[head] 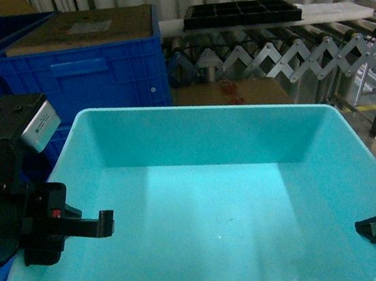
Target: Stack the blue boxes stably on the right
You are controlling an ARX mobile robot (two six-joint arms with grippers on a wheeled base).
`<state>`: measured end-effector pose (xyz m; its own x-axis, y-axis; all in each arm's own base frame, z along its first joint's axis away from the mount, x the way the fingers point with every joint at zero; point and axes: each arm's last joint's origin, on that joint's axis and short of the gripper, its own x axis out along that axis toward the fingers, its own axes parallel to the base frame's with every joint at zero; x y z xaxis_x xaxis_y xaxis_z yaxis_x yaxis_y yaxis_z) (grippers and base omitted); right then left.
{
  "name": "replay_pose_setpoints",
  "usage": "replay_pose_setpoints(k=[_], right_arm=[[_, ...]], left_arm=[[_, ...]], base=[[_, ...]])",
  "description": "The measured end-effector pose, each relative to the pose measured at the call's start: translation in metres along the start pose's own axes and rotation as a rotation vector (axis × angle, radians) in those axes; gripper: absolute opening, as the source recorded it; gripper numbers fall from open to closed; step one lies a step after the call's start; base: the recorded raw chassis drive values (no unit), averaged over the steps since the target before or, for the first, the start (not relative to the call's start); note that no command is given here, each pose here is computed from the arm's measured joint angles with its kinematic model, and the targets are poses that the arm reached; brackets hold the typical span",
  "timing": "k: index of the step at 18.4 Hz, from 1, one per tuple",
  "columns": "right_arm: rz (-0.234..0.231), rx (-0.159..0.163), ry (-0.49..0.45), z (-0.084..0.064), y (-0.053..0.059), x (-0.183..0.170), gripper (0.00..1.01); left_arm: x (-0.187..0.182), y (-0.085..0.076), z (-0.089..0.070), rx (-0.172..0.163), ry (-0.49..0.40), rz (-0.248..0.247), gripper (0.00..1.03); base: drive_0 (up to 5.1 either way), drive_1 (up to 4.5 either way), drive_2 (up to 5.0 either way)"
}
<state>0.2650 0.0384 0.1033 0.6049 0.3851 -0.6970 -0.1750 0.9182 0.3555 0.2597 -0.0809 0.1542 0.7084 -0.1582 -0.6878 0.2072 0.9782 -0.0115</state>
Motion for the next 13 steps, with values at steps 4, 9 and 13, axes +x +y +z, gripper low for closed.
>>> replay_pose_setpoints(k=[4, 9, 13], right_arm=[[-0.006, 0.009, -0.002, -0.0006, -0.0070, 0.0033, 0.07], [-0.013, -0.023, -0.071, 0.0051, -0.0067, 0.0062, 0.07], [-0.014, -0.022, -0.068, 0.0048, -0.0069, 0.0061, 0.07]], left_arm=[[0.0059, -0.0069, 0.0008, -0.007, 0.012, -0.010, 0.03], [0.0072, -0.0073, 0.0069, -0.014, -0.021, -0.007, 0.03], [0.0073, -0.0074, 0.0067, -0.014, -0.019, -0.007, 0.02]], base=[[0.0, 0.00, 0.0], [0.0, 0.00, 0.0], [0.0, 0.00, 0.0]])
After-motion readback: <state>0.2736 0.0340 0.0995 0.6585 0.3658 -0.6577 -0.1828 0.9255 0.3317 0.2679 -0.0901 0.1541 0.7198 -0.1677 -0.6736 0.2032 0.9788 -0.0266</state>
